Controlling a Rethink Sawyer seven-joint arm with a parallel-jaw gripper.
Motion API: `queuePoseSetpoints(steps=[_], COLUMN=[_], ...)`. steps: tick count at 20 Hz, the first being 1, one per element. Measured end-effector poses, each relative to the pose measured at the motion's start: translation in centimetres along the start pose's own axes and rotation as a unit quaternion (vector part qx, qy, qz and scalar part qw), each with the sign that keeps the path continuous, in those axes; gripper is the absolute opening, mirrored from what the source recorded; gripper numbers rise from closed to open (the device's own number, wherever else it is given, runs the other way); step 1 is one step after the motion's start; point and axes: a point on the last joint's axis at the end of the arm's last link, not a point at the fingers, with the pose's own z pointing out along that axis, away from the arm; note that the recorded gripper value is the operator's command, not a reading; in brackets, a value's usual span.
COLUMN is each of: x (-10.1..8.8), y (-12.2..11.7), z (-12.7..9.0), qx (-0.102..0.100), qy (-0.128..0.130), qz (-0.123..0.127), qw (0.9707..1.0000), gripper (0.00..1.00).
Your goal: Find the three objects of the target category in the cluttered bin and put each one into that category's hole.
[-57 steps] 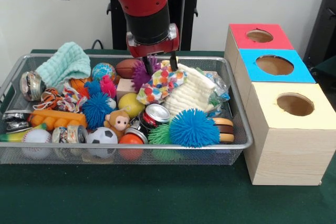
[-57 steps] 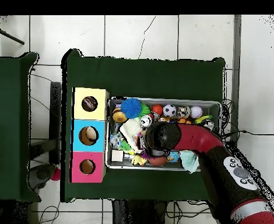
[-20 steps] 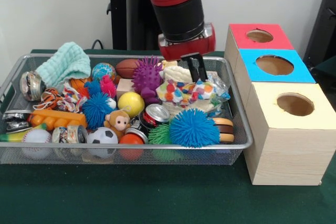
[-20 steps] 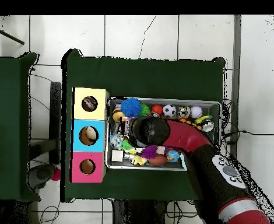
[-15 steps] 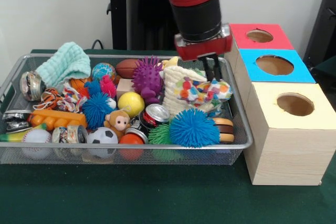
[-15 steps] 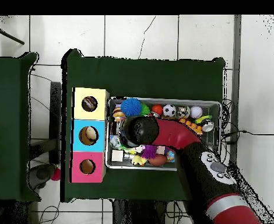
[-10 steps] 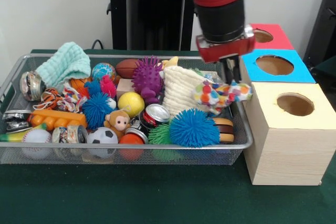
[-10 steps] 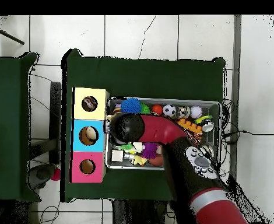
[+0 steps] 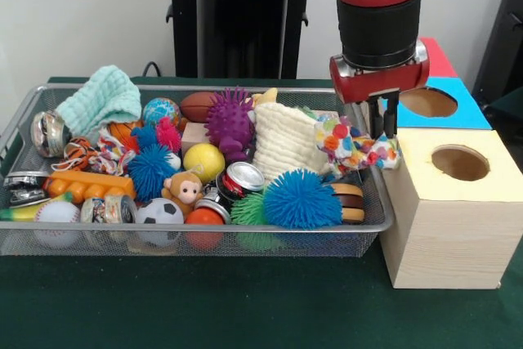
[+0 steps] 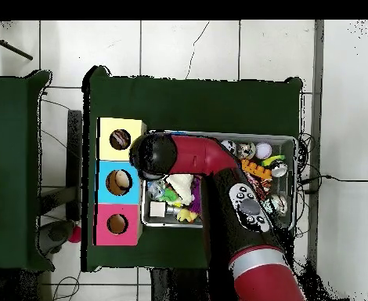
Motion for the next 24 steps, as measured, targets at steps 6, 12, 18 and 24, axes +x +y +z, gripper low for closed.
queuePoseSetpoints(steps=[6, 12, 18, 24], x=[-2.7, -4.7, -6.2, -6.9], y=[-0.1, -0.1, 0.0, 0.4], z=[-2.4, -5.5, -8.7, -9.8], qx=[-0.01, -0.019, -0.028, -0.047], qy=[-0.007, -0.008, -0.003, -0.009], qz=[0.016, 0.025, 0.03, 0.045], qw=[0.9998, 0.9995, 0.9992, 0.9978], gripper=[0.0, 0.0, 0.0, 0.0])
